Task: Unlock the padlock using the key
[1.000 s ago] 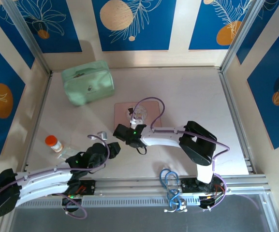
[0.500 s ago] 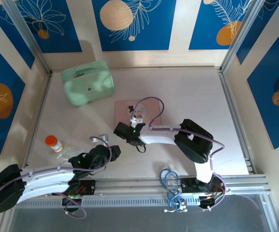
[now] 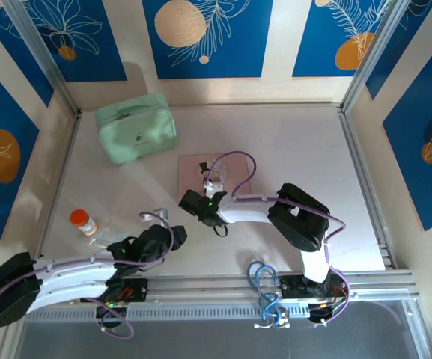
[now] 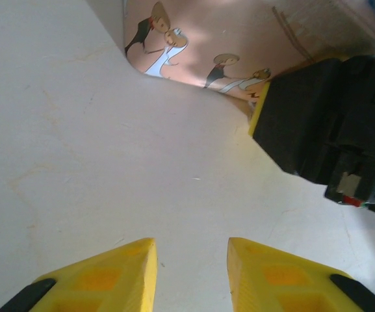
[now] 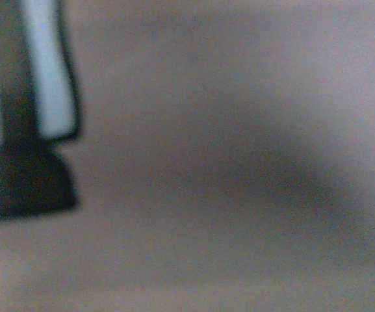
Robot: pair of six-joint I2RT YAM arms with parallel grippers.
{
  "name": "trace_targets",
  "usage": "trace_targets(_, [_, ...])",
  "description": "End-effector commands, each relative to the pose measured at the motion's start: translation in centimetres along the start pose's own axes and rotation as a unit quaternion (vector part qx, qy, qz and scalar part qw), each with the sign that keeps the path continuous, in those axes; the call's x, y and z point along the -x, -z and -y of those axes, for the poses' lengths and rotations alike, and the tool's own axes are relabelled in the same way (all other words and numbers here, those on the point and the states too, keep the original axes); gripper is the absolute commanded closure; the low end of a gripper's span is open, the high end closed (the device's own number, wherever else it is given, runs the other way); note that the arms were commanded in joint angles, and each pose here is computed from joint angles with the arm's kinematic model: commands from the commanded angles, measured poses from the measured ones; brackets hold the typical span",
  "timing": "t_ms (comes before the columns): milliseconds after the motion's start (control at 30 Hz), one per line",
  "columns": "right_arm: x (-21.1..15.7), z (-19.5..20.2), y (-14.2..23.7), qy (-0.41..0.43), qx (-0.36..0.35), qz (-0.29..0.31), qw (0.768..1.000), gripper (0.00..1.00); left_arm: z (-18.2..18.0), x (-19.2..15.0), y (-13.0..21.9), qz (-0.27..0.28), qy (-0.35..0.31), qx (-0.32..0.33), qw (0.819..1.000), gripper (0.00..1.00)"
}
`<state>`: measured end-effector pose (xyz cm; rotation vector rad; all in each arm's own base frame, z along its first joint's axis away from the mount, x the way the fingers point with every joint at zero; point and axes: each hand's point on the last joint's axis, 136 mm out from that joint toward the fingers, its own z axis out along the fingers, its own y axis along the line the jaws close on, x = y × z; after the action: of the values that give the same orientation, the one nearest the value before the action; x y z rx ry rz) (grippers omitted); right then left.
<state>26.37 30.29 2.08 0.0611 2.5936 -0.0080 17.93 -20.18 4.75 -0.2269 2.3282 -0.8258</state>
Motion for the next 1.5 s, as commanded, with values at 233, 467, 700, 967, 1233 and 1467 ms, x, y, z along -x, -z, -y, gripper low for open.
trace_targets(233, [2.1,0.3,1.4,0.006,0.007,0.041,0.999,0.58,0.5,0.1,-0.5,0.003,-0.014,0.003,1.0,0.66])
trace_targets(467, [3.0,0.3,1.2,0.005,0.017,0.05,0.999,0.6,0.6,0.5,-0.6,0.01,-0.029,0.012,0.999,0.66])
trace_targets(700, [3.3,-0.2,0.7,0.008,0.02,0.045,0.999,0.71,1.2,0.3,-1.1,-0.001,-0.041,0.012,0.999,0.67])
trace_targets(967, [2.7,0.3,1.6,0.007,-0.003,-0.014,1.0,0.93,2.8,0.2,-2.1,-0.006,-0.064,-0.009,0.998,0.67])
trace_targets(1233, [0.5,0.8,2.5,0.014,0.017,-0.149,0.989,1.0,6.2,-0.3,-4.3,-0.005,-0.103,-0.079,0.992,0.57])
trace_targets(1467, [-1.1,-0.3,3.2,0.021,0.048,-0.228,0.972,1.0,7.7,-0.8,-5.8,0.006,-0.098,-0.129,0.987,0.55])
